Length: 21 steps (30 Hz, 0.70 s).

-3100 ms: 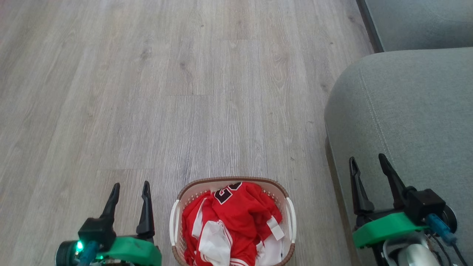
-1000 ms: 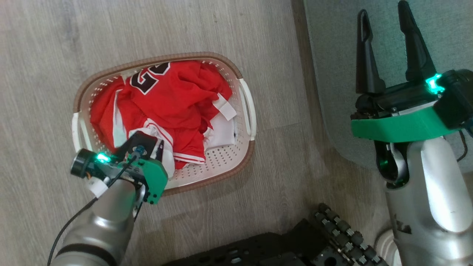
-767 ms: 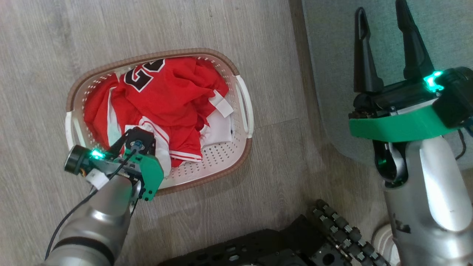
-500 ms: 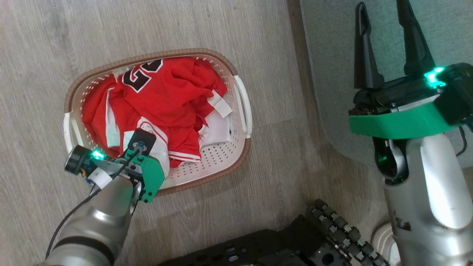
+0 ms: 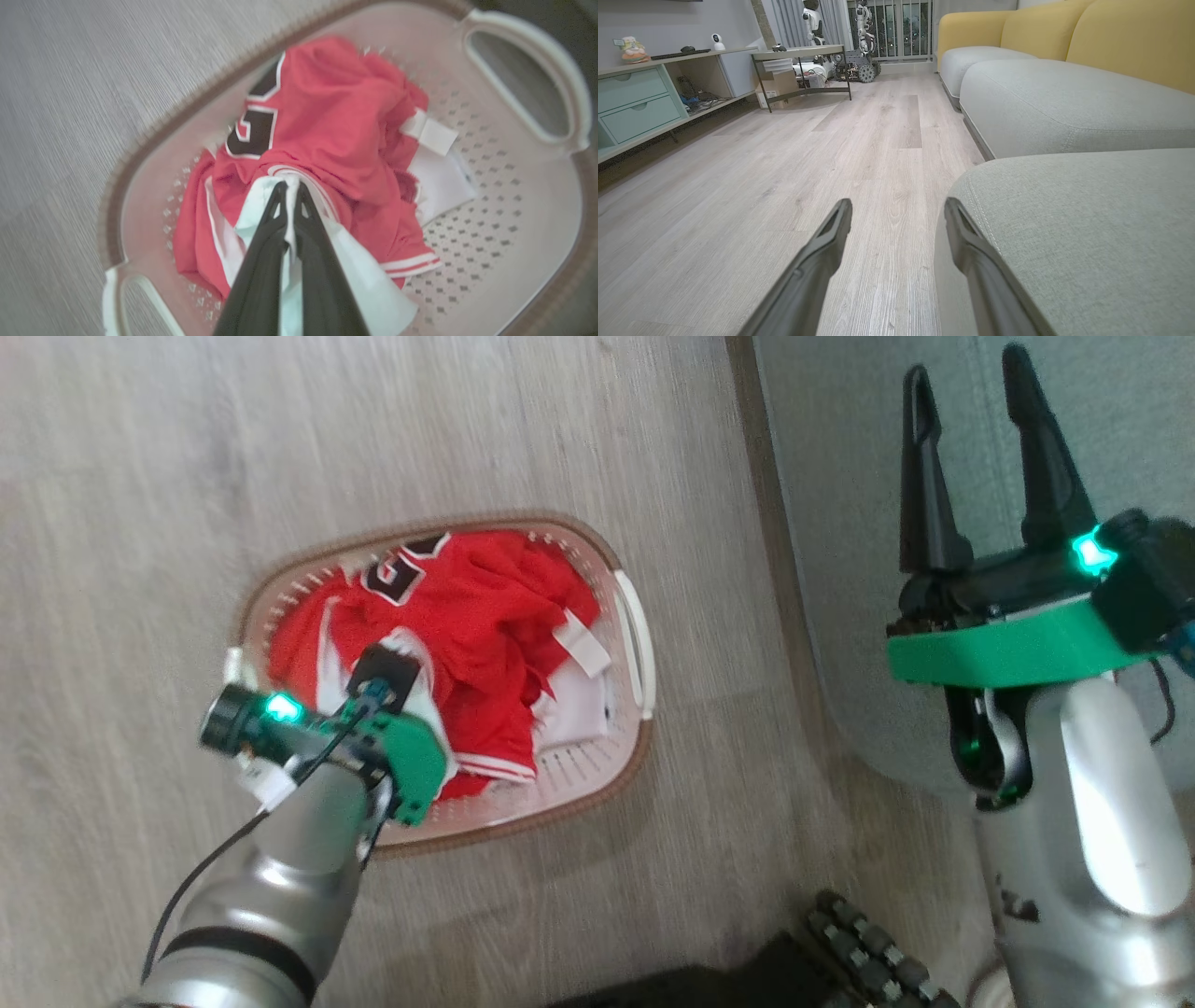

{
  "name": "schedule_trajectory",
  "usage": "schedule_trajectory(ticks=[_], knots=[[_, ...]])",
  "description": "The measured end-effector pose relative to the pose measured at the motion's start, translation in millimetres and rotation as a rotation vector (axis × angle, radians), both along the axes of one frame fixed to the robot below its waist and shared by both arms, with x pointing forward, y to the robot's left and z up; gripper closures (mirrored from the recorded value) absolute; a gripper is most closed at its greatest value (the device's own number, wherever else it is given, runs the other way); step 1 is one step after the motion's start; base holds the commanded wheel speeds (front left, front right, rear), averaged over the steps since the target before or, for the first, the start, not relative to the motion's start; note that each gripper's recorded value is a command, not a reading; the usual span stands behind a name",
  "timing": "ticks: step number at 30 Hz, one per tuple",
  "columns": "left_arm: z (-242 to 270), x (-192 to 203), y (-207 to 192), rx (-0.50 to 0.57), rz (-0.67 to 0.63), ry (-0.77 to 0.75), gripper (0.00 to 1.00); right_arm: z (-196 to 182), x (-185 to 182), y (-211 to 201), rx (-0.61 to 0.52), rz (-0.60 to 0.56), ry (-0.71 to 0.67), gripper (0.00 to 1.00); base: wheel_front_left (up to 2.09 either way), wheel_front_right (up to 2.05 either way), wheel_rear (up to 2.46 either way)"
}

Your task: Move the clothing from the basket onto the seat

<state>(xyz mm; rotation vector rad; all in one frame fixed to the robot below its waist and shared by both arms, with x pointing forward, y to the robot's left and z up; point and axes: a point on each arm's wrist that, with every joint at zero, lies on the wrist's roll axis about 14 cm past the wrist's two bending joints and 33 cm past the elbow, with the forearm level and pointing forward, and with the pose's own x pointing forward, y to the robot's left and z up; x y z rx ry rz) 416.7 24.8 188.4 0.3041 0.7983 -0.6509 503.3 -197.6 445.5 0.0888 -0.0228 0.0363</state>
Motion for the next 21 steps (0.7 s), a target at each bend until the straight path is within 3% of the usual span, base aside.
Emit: schedule_trajectory(ticks=[5,21], knots=[[58,29,-19,-0.113,0.019,-0.153,1.00,10,-16,3,0.011,0.000,-0.001,0.00,0.00,0.00,0.00],[232,22,-27,-0.312,-0.011,-0.527,1.00,41,-92,12,0.024,0.000,-0.008,0.00,0.00,0.00,0.00]])
